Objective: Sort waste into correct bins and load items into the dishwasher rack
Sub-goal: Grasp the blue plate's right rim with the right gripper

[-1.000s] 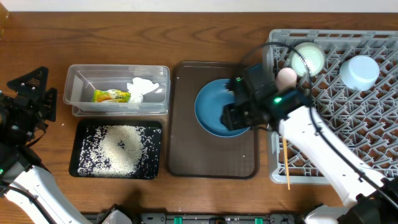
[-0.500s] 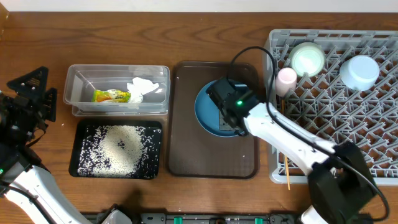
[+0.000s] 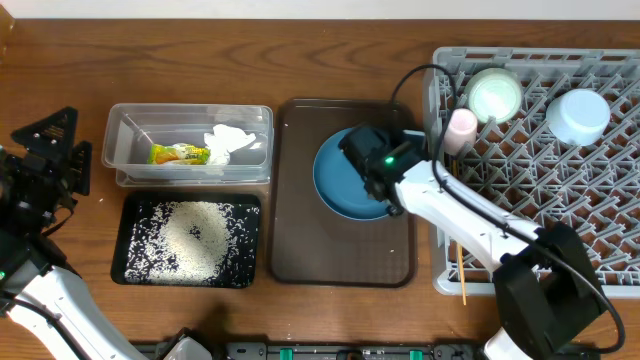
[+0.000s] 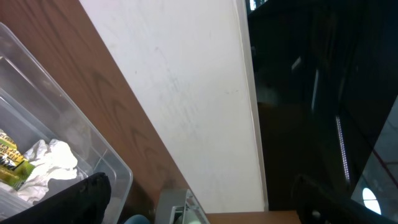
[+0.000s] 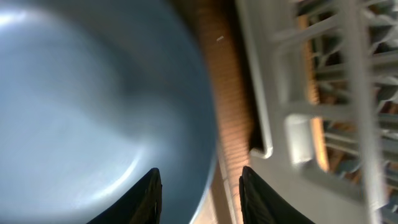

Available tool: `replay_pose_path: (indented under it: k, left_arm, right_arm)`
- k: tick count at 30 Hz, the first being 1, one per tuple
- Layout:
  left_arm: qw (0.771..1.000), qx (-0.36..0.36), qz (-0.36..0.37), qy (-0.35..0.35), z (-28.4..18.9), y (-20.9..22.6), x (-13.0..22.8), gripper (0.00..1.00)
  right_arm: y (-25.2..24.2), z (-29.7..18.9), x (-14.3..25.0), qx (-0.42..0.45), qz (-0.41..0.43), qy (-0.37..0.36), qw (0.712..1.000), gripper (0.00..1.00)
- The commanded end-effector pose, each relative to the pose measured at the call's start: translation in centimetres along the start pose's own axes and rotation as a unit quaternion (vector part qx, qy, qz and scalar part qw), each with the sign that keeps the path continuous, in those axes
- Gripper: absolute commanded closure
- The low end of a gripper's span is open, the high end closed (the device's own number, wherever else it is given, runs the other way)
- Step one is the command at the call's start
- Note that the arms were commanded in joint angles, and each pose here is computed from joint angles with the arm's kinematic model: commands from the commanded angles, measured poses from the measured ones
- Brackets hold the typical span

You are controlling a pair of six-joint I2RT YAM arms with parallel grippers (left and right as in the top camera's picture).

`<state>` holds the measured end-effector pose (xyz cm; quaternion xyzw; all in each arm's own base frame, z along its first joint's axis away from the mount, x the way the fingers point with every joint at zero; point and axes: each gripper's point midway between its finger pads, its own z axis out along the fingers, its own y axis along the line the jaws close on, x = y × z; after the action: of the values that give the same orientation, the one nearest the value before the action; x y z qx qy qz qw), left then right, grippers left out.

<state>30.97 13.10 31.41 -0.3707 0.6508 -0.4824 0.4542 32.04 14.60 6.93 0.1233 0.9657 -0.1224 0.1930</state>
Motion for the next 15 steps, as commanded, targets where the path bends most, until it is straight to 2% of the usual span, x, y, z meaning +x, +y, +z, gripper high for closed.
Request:
replay_pose_path:
  k: [1,15]
  left_arm:
    - [1.0,0.006,0.007,0.002,-0.1,-0.6,-0.1,0.05]
    - [1.0,0.006,0.007,0.002,-0.1,-0.6,-0.1,0.05]
  right_arm:
    - [-1.3,0.4,-1.2,0.021,0.037,-0.018,0.999,0.61]
    - [-1.2,2.2,-0.7,0.0,0.067,-0.003,0.998,0.67]
